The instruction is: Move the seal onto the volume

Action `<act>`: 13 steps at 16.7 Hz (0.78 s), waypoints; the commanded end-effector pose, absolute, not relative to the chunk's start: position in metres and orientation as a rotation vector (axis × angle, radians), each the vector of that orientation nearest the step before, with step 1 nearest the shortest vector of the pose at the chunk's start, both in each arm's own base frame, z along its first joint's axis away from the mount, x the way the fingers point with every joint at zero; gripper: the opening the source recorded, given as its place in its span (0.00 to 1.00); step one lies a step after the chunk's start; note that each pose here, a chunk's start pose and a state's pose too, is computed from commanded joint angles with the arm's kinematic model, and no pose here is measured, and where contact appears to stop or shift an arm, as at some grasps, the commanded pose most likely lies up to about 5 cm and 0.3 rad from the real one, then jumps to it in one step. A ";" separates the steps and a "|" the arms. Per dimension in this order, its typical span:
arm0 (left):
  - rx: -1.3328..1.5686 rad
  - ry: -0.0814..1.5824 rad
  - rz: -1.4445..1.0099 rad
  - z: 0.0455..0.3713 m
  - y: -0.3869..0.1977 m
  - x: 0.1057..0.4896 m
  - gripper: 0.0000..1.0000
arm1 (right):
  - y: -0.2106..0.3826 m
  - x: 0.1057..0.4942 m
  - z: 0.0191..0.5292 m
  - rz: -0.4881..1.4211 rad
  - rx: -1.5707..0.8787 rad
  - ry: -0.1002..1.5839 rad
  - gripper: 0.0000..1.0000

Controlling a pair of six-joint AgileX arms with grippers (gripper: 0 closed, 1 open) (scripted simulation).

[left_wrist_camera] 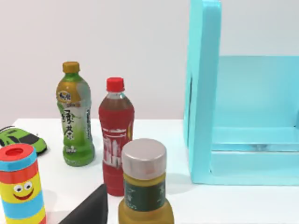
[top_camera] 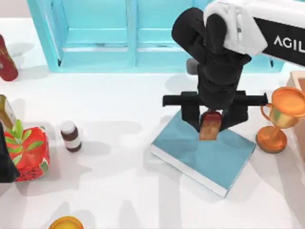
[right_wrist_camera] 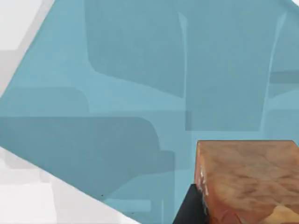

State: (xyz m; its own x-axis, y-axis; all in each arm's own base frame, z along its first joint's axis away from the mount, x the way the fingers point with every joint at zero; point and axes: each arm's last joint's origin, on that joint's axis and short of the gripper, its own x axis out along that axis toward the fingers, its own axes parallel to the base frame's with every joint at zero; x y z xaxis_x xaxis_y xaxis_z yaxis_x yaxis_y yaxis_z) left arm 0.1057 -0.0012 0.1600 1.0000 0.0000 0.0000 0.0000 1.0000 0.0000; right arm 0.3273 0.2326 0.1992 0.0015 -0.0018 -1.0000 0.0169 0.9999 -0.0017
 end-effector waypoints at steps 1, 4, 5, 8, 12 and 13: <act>0.000 0.000 0.000 0.160 -0.001 0.106 1.00 | 0.233 0.327 0.199 -0.015 0.012 1.569 0.60; 0.000 0.000 0.000 0.160 -0.001 0.106 1.00 | 0.233 0.327 0.199 -0.015 0.012 1.569 0.83; 0.000 0.000 0.000 0.160 -0.001 0.106 1.00 | 0.233 0.327 0.199 -0.015 0.012 1.569 0.90; 0.000 0.000 0.000 0.160 -0.001 0.106 1.00 | 0.233 0.327 0.199 -0.015 0.012 1.569 1.00; 0.000 0.000 0.000 0.160 -0.001 0.106 1.00 | 0.233 0.327 0.199 -0.015 0.012 1.569 1.00; 0.000 0.000 0.000 0.160 -0.001 0.106 1.00 | 0.233 0.327 0.199 -0.015 0.012 1.569 1.00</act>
